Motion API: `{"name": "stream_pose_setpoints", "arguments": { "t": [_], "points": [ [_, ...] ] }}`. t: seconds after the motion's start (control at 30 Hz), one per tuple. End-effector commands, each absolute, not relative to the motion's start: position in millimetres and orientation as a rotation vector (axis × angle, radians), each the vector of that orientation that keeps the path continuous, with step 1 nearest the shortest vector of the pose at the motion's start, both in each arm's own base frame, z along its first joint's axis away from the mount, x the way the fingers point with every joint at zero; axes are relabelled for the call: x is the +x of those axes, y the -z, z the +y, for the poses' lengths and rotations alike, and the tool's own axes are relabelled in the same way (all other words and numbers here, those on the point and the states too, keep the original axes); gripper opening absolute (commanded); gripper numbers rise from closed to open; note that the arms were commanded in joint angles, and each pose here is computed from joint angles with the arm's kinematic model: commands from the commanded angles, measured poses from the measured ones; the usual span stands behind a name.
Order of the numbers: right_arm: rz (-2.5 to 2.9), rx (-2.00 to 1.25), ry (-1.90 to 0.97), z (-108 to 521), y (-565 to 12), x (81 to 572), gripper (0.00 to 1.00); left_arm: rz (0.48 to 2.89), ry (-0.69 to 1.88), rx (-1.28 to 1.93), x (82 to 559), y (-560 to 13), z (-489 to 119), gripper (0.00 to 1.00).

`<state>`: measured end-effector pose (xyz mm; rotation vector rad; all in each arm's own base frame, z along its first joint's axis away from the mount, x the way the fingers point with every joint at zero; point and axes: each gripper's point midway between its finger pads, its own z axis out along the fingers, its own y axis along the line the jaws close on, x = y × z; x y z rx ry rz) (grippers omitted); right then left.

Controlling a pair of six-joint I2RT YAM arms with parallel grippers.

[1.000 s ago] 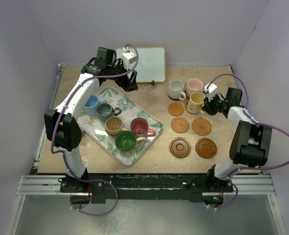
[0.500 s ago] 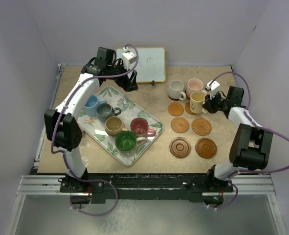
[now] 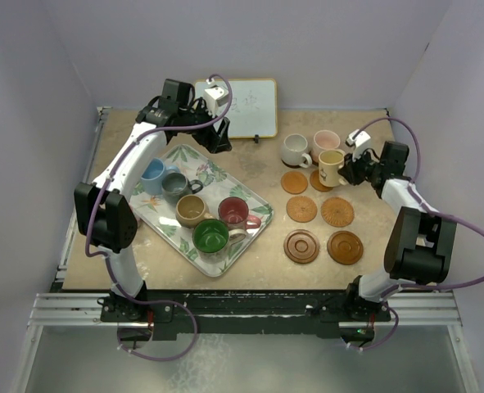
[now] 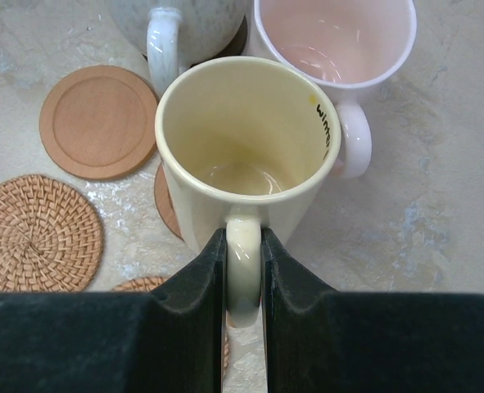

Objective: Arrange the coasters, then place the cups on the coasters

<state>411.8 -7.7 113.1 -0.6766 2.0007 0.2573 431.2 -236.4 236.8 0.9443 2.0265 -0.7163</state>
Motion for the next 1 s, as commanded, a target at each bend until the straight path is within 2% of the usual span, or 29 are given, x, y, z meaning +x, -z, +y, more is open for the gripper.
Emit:
{"name": "stream_pose_setpoints", "arguments": {
  "t": [0.0,0.47,0.97],
  "points": [
    [1.786,-0.725,-0.217,3,-174,437,0.0,1.963,0.715,0.98,434,-249,-238,0.8],
    [1.754,-0.762,-0.266,23,-172,437,0.0,1.969,0.717,0.982,434,-246,-237,0.8],
    [1.829,-0.838,-0.28,23,-137,421,0.0,1.969,0.724,0.984,435,-244,-239,0.8]
  ]
}}
